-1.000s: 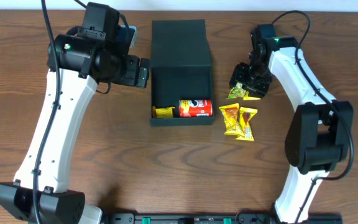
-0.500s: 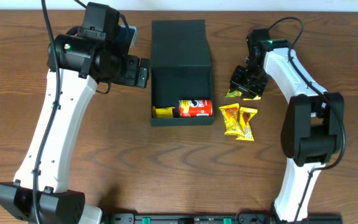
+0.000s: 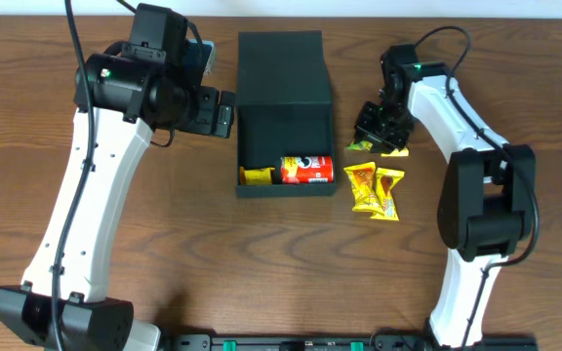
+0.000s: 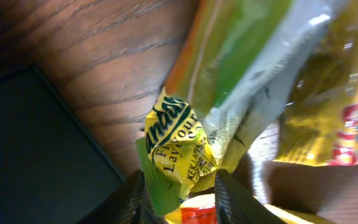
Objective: Pack container
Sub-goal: 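Reach the right gripper to the green Apollo packet and grasp it, then lift the green Apollo packet with the right gripper over the box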
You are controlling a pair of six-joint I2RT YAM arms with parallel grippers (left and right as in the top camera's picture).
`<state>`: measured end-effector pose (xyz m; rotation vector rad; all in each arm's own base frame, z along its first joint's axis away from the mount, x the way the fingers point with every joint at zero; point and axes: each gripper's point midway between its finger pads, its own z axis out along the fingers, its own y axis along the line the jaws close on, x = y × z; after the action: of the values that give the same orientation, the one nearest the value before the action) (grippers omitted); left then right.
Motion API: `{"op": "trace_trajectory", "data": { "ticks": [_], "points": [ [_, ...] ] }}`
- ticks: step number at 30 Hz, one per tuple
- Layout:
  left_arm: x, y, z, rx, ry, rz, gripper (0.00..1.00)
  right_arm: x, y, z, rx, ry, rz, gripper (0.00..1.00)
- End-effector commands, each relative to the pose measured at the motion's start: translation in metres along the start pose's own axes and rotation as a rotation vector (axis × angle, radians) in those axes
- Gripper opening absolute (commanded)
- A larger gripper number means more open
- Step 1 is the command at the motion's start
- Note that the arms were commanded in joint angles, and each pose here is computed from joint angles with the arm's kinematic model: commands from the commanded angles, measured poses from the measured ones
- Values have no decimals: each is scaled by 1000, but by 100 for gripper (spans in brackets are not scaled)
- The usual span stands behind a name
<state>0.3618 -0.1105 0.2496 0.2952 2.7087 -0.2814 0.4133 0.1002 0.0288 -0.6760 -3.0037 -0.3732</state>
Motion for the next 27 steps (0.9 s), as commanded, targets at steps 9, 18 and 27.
{"op": "trace_trajectory", "data": {
  "ticks": [9,18,27],
  "points": [
    [-1,3,2,-4,6,-7,95,1,9,14,-16,25,29,1],
    [-2,4,2,-9,-1,5,95,2,20,-3,-46,40,-25,1],
    [-4,13,1,-60,-7,10,95,-3,100,-111,-203,-112,-531,2]
  ]
}}
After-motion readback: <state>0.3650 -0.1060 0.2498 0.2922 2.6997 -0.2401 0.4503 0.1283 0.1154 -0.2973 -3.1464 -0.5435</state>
